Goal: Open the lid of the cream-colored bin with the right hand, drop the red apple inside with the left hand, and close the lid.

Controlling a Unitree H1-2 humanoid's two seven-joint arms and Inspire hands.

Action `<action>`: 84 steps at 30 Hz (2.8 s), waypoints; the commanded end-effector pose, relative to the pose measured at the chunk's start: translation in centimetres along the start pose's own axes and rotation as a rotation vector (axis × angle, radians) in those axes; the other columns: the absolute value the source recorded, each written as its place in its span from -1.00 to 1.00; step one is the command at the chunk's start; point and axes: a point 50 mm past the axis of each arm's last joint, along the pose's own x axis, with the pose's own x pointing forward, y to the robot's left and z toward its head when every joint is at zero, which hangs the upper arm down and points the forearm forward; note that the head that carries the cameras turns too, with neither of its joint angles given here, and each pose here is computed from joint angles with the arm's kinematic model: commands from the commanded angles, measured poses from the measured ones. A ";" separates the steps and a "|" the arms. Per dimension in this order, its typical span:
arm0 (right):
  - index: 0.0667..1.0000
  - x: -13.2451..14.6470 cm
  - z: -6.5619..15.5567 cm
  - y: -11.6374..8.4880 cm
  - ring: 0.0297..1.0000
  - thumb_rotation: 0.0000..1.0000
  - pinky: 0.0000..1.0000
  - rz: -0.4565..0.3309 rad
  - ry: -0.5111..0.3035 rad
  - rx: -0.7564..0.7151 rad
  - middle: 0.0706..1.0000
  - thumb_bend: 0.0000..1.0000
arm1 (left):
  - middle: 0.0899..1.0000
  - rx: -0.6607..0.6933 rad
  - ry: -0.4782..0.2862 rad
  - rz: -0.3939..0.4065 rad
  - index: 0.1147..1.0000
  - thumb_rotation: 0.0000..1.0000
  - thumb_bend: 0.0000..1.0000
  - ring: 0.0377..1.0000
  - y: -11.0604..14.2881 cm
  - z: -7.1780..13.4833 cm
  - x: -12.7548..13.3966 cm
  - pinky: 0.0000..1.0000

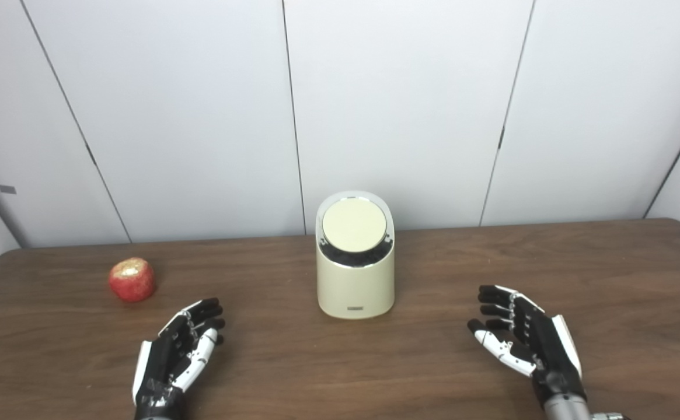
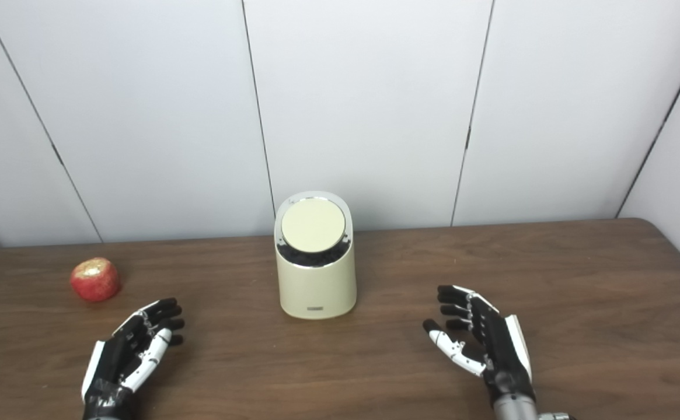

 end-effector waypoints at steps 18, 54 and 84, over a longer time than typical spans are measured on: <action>0.39 0.8 1.6 -0.3 0.44 -0.57 0.29 -0.003 -0.059 0.022 0.44 -0.47 | 0.47 0.011 -0.056 -0.014 0.42 -0.46 -0.45 0.43 -0.3 1.3 0.9 0.32; 1.00 12.8 21.5 5.5 0.99 0.02 0.85 0.146 -0.422 -0.373 1.00 0.67 | 0.45 -0.001 -0.062 -0.017 0.41 -0.60 -0.48 0.43 -2.2 1.1 0.8 0.31; 1.00 16.6 15.9 8.9 1.00 -0.55 0.98 0.188 -0.170 -0.567 1.00 0.37 | 0.46 0.030 -0.051 -0.039 0.42 -0.46 -0.44 0.42 -3.4 1.7 0.2 0.32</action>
